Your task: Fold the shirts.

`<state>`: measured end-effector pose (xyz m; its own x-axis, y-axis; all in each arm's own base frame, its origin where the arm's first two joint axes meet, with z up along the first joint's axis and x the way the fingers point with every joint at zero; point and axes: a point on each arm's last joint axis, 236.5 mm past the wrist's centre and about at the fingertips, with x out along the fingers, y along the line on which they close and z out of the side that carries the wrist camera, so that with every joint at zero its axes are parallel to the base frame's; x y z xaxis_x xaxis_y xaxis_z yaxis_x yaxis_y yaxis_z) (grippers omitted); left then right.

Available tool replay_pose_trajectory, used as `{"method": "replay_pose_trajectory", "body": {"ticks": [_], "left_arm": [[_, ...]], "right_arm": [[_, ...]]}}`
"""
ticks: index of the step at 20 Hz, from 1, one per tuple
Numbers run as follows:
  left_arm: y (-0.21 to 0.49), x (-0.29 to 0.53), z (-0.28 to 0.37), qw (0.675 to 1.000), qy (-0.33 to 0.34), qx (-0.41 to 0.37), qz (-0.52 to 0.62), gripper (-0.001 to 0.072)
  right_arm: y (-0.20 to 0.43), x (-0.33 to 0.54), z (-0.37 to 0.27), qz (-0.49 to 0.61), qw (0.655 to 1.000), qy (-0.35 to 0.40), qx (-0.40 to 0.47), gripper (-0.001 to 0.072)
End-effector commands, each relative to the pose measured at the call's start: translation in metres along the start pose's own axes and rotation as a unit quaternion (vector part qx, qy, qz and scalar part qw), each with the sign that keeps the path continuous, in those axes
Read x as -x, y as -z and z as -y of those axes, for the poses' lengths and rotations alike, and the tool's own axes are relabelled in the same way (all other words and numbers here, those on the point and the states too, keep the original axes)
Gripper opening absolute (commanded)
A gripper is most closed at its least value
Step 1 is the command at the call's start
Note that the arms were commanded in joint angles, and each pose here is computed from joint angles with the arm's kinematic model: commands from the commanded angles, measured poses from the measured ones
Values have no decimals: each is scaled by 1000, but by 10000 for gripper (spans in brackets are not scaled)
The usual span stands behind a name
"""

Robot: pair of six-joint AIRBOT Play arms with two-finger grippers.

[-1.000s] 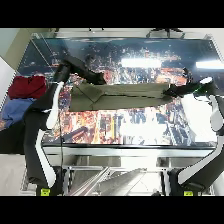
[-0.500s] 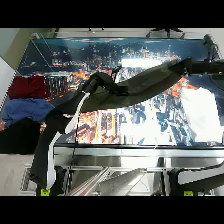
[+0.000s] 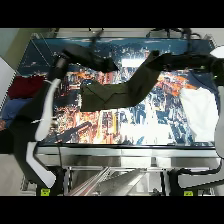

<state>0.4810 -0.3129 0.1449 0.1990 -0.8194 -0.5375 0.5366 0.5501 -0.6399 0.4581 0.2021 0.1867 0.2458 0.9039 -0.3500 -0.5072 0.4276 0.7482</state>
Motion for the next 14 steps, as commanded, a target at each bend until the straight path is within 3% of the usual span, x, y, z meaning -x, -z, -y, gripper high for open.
{"method": "replay_pose_trajectory", "body": {"ticks": [1,4,7,8,9,10,14], "left_arm": [[-22,152,33,995,-43,-41,75,14],[-21,239,45,986,-92,-51,132,14],[-5,274,46,980,-120,-36,157,15],[3,277,43,980,-124,-28,156,15],[12,277,41,980,-126,-24,151,14],[20,277,38,981,-128,-19,146,15],[43,276,17,981,-134,19,137,14]], "right_arm": [[-6,-87,-29,29,999,-2,22,19],[20,-199,-30,45,998,11,36,20],[71,-306,-21,77,994,31,70,30],[86,-328,-11,86,993,52,65,156],[97,-337,-7,81,993,58,62,395],[101,-338,-8,69,994,52,71,451],[38,-264,-13,80,991,32,98,451]]}}
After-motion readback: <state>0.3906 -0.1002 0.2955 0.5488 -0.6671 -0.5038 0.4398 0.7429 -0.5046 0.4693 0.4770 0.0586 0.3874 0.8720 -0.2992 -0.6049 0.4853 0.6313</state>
